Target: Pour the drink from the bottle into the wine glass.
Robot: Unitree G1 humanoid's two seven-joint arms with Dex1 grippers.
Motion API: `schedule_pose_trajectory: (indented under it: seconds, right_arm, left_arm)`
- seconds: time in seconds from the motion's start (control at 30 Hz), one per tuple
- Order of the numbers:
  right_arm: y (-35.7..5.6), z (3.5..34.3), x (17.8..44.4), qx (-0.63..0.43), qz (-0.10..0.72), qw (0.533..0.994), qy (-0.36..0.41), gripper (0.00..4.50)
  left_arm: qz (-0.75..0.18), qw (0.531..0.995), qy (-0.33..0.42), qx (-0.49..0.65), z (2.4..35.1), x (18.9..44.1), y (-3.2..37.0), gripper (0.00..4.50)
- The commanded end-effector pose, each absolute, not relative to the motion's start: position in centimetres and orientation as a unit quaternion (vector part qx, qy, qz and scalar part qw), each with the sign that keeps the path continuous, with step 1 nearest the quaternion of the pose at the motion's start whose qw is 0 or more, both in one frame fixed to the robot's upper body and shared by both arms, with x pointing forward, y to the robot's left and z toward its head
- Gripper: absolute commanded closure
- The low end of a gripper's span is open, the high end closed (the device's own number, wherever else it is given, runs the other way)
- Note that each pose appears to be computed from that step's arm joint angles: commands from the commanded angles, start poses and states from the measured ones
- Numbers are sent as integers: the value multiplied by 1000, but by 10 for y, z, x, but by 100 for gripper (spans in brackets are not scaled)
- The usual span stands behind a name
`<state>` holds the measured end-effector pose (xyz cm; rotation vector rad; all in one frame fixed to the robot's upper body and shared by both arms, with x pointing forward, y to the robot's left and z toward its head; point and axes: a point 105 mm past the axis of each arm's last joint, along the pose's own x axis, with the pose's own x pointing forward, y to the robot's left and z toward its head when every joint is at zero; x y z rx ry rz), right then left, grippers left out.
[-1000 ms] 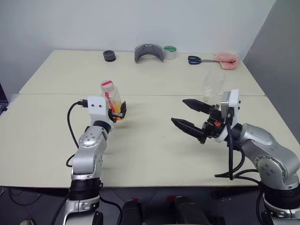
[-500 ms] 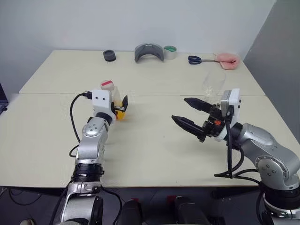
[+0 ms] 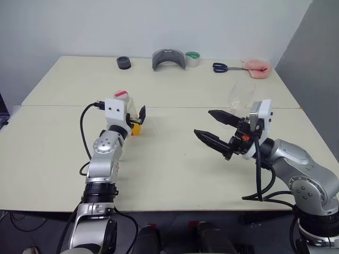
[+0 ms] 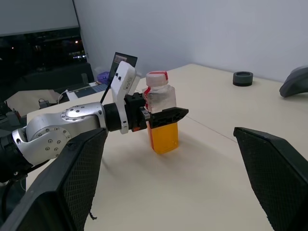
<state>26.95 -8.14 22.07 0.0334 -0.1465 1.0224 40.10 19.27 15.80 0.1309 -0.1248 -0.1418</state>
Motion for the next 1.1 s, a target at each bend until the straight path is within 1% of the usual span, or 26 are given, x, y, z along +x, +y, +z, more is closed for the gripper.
schedule_pose_trajectory:
  seconds: [0.03, 0.1, 0.2, 0.27, 0.33, 0.47, 0.57, 0.63, 0.77, 0.83, 0.93, 1.03, 1.1]
  right_arm:
    - [-79, 233, 263, 12, 496, 863, -95, 0]
    - [-80, 233, 264, 12, 496, 863, -95, 0]
    - [-80, 233, 265, 12, 495, 863, -95, 0]
    - [-80, 233, 265, 12, 496, 863, -95, 0]
    - [-80, 233, 265, 12, 496, 863, -96, 0]
    - [-79, 233, 266, 9, 495, 863, -97, 0]
    - [-80, 234, 272, -10, 484, 870, -99, 0]
    - [-81, 235, 278, -26, 479, 872, -98, 0]
    - [-87, 250, 299, -38, 463, 879, -108, 0]
    - [-86, 259, 310, -39, 454, 882, -116, 0]
    - [-84, 267, 322, -36, 437, 890, -124, 0]
    - [-79, 270, 328, -31, 429, 894, -128, 0]
    - [-76, 270, 330, -31, 427, 895, -126, 0]
  left_arm:
    - [-63, 991, -97, 63, 177, 400, 198, 44]
    - [-59, 992, -99, 59, 177, 399, 200, 92]
    - [-57, 992, -101, 59, 178, 399, 201, 194]
    - [-56, 992, -101, 58, 179, 399, 202, 252]
    - [-55, 992, -102, 58, 179, 399, 202, 275]
    - [-58, 991, -101, 58, 179, 400, 201, 276]
    - [-95, 989, -100, 59, 185, 400, 185, 276]
    - [-134, 984, -101, 58, 193, 399, 168, 276]
    - [-215, 971, -84, 71, 195, 396, 137, 276]
    - [-277, 953, -88, 87, 198, 389, 116, 276]
    - [-339, 931, -97, 97, 204, 379, 95, 276]
    - [-401, 905, -107, 94, 210, 368, 75, 276]
    - [-422, 896, -106, 89, 210, 364, 68, 276]
